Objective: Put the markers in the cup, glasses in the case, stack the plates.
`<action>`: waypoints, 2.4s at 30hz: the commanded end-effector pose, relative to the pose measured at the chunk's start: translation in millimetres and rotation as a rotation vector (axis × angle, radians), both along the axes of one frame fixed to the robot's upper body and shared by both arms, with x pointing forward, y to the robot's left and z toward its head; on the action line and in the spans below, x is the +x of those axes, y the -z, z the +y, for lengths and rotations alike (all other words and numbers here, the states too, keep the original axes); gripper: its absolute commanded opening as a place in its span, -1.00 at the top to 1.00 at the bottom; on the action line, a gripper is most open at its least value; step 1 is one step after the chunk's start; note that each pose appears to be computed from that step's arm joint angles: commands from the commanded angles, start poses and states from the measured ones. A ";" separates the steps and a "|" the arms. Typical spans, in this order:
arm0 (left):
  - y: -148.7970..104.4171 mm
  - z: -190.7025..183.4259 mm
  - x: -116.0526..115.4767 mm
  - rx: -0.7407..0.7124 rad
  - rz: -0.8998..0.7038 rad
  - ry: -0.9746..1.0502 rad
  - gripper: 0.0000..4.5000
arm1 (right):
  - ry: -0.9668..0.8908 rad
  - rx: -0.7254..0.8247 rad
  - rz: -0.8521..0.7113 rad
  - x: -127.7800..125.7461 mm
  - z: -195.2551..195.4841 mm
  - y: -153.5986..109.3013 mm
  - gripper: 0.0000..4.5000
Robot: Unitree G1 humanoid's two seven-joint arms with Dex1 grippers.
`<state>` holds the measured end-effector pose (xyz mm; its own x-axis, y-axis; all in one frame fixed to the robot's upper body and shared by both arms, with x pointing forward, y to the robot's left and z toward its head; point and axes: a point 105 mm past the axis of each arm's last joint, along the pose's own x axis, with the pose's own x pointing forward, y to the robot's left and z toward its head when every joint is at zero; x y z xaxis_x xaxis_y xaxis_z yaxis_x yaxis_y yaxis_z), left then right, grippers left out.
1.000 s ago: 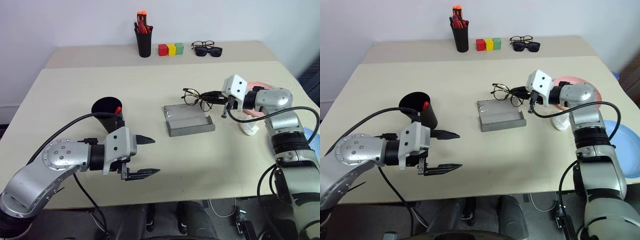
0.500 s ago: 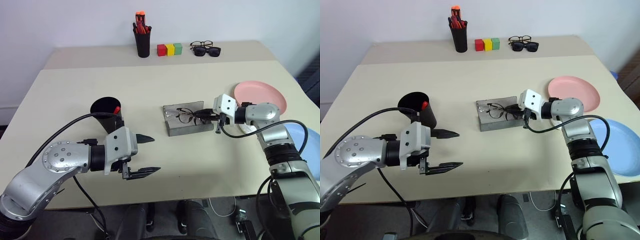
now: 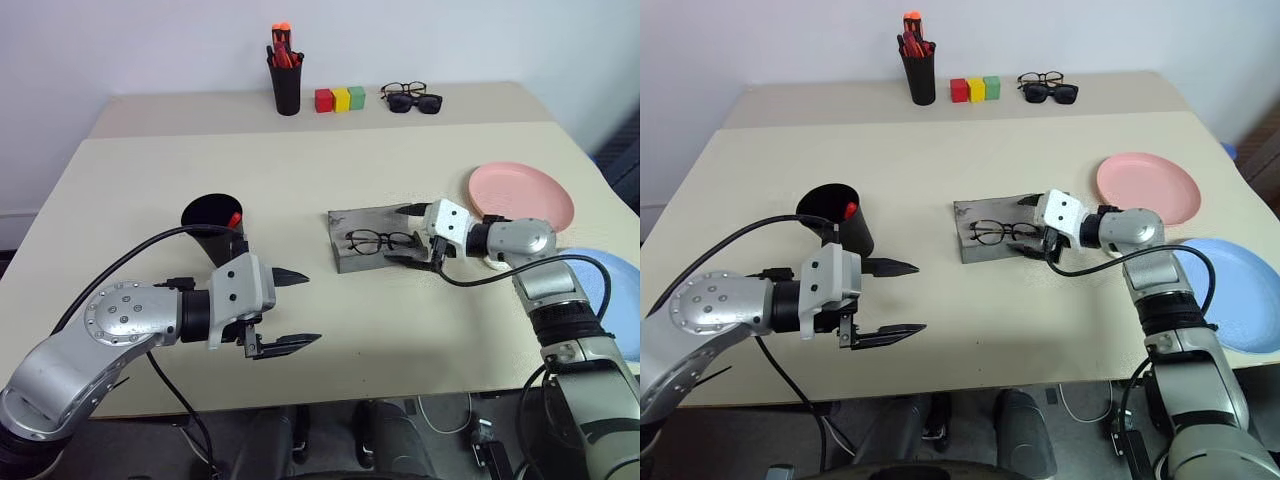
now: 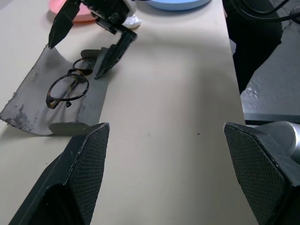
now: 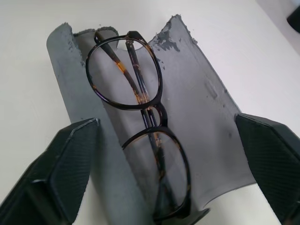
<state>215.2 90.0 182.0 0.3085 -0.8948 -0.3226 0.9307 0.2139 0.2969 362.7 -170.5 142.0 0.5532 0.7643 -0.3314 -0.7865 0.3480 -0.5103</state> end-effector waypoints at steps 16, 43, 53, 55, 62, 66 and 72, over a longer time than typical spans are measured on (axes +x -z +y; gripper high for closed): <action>-52.9 -26.1 94.8 -0.066 -0.269 -0.125 -0.78 | 0.222 0.180 -0.198 -13.0 -13.4 -45.4 -0.98; -149.5 -117.4 200.4 0.163 -0.671 -0.018 0.97 | 0.220 0.179 -0.169 -13.7 9.4 -19.5 -1.00; -112.3 -108.8 208.8 0.400 -0.769 0.043 0.97 | 0.153 0.035 -0.226 1.5 18.9 -10.5 -1.00; -108.7 -111.1 208.1 0.415 -0.769 0.057 0.97 | 0.167 0.067 -0.243 3.3 17.0 -19.9 -1.00; -97.2 -114.0 211.7 0.514 -0.777 0.061 0.97 | 0.210 0.098 -0.294 -4.6 0.9 -44.0 -1.00; -100.3 -118.8 210.9 0.504 -0.779 0.055 0.97 | 0.183 0.068 -0.285 -15.8 0.3 -45.3 -1.00; -102.0 -119.7 210.6 0.499 -0.779 0.054 0.97 | 0.131 0.077 -0.222 -27.6 15.5 -35.1 -1.00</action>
